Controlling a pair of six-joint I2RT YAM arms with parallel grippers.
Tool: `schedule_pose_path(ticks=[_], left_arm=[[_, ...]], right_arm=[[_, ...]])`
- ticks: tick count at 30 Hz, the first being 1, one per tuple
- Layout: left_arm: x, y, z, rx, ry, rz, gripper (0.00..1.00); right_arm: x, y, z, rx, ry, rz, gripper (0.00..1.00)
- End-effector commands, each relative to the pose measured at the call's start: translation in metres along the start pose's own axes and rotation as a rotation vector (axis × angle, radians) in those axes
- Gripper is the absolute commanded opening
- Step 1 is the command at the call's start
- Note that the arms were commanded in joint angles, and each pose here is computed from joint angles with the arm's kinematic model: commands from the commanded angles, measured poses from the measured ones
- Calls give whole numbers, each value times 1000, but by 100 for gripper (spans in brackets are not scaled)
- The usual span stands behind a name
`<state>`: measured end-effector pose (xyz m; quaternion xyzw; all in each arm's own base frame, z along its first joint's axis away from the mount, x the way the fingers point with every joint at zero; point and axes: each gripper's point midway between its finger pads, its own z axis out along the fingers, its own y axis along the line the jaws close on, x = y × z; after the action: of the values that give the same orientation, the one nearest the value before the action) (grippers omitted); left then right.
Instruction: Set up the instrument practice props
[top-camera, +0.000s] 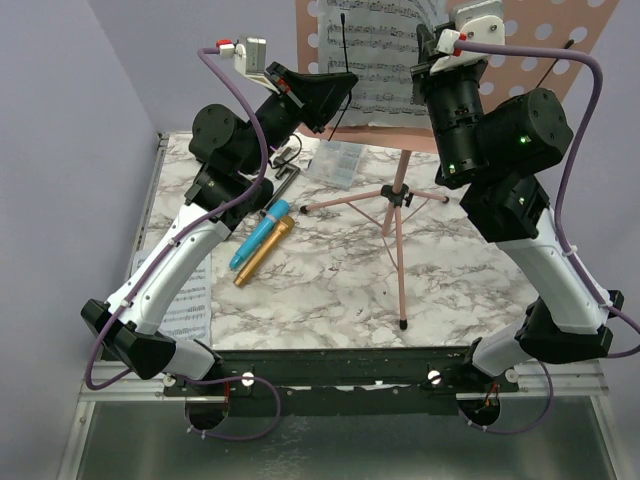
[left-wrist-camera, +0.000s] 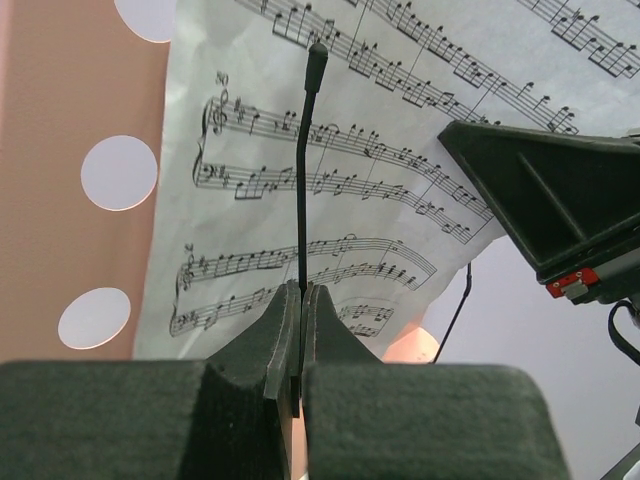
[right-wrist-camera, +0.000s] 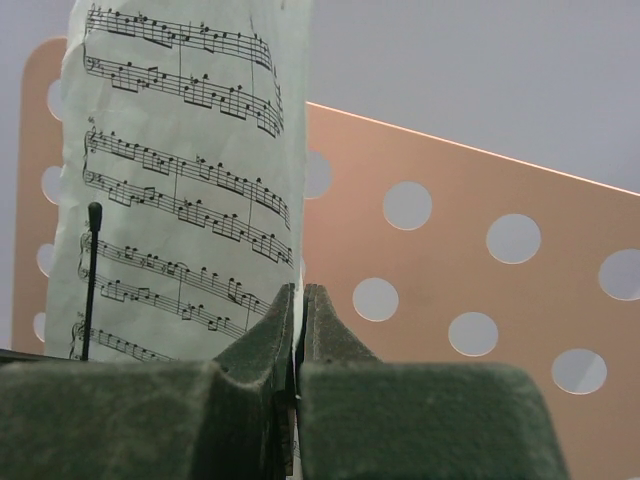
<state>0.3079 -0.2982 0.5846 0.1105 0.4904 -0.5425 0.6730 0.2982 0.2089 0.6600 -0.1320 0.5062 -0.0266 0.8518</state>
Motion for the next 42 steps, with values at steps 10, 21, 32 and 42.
schedule_pose_path(ticks=[10, 21, 32, 42], left_arm=[[-21, -26, -8, 81, -46, 39, 0], [-21, -26, -9, 70, -53, 22, 1], [-29, -30, -20, 56, -74, 4, 52], [-23, -29, -73, -55, -7, 1, 92]], right_arm=[[-9, 29, 9, -98, -67, 101, 0], [3, 34, 9, -111, -52, 88, 0], [9, 26, 7, -88, -32, 74, 24], [22, 5, -22, -104, 113, 166, 68]])
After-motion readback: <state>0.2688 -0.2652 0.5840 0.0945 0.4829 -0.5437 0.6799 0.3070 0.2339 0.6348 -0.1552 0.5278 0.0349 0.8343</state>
